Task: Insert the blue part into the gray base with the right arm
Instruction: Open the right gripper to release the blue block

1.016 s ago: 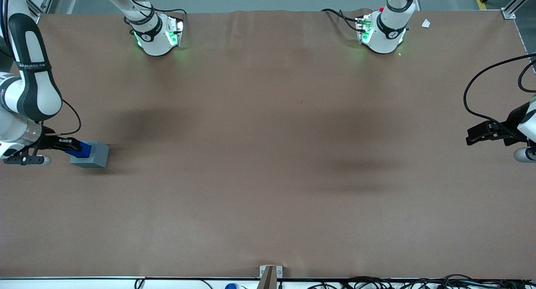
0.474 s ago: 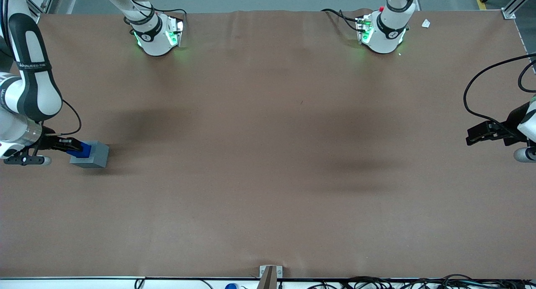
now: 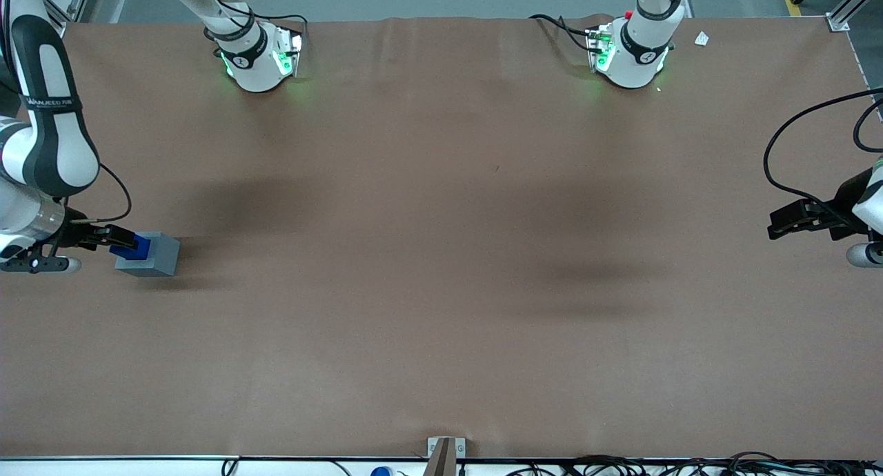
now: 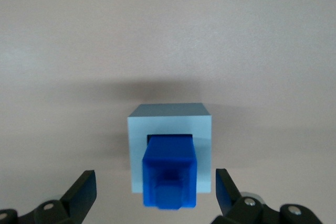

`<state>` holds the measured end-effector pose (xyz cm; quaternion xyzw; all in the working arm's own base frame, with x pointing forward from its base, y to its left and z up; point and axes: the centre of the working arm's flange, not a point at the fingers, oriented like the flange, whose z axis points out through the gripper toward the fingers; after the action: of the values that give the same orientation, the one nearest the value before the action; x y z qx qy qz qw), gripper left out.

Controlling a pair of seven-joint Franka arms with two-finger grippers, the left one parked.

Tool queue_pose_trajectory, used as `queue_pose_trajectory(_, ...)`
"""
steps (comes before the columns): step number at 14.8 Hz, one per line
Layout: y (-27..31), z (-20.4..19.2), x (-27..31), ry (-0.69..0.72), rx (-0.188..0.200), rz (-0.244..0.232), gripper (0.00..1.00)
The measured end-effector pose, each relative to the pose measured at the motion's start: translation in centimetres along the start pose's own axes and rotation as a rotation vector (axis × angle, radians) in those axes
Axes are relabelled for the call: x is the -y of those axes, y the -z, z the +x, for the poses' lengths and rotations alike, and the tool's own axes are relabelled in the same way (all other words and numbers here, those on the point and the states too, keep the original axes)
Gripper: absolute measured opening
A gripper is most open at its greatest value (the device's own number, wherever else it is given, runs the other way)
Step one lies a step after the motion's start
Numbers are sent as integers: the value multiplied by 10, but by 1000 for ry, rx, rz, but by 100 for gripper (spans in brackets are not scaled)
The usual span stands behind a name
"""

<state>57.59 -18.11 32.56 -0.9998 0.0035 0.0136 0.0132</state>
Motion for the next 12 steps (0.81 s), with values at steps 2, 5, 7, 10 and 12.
queue_pose_trajectory(2,18,-1,15,-11,15,6,100)
queue_pose_trajectory(5,54,-5,48,-34,25,8,100)
queue_pose_trajectory(7,75,-9,70,-53,31,7,100)
queue_pose_trajectory(10,96,-14,96,-77,34,5,100)
queue_pose_trajectory(12,107,-17,107,-74,29,4,100)
